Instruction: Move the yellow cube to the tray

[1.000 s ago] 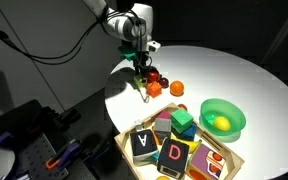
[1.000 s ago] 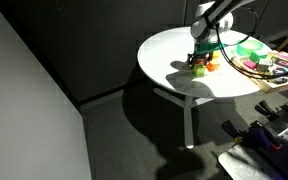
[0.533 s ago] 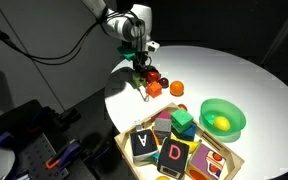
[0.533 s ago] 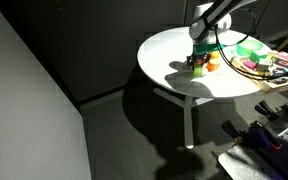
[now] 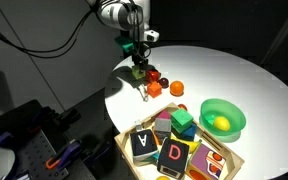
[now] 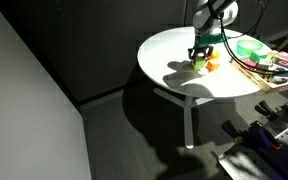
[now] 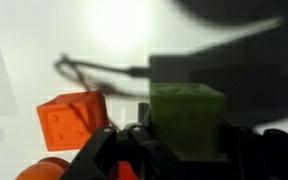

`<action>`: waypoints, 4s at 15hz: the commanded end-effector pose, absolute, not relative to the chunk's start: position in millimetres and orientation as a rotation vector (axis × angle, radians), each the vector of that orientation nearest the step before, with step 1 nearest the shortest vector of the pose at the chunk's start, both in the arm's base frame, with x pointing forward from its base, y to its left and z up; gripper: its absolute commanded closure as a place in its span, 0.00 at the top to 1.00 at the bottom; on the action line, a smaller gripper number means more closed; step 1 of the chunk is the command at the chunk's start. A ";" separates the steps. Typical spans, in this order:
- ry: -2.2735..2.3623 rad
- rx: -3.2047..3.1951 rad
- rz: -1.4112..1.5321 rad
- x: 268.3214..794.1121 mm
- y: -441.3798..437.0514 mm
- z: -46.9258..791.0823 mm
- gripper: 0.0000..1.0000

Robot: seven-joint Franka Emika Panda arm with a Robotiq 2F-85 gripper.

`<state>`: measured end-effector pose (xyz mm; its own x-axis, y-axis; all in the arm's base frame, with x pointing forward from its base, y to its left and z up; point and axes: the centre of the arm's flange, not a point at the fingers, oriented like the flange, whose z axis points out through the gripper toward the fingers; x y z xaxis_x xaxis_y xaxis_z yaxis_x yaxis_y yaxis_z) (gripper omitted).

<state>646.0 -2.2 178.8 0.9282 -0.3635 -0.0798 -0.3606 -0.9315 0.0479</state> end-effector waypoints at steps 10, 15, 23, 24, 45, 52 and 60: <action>-0.796 3.034 -0.069 579.2 -99.8 255.6 0.25; -0.964 3.015 -0.020 557.9 -159.5 278.0 0.25; -1.256 2.980 0.011 525.6 -246.7 282.9 0.25; -1.293 2.974 0.015 521.6 -256.1 283.2 0.25; -1.799 2.817 0.052 443.3 -391.7 263.5 0.25; -1.824 2.744 0.006 425.5 -410.9 251.9 0.25; -1.766 2.664 0.024 421.0 -420.9 254.6 0.25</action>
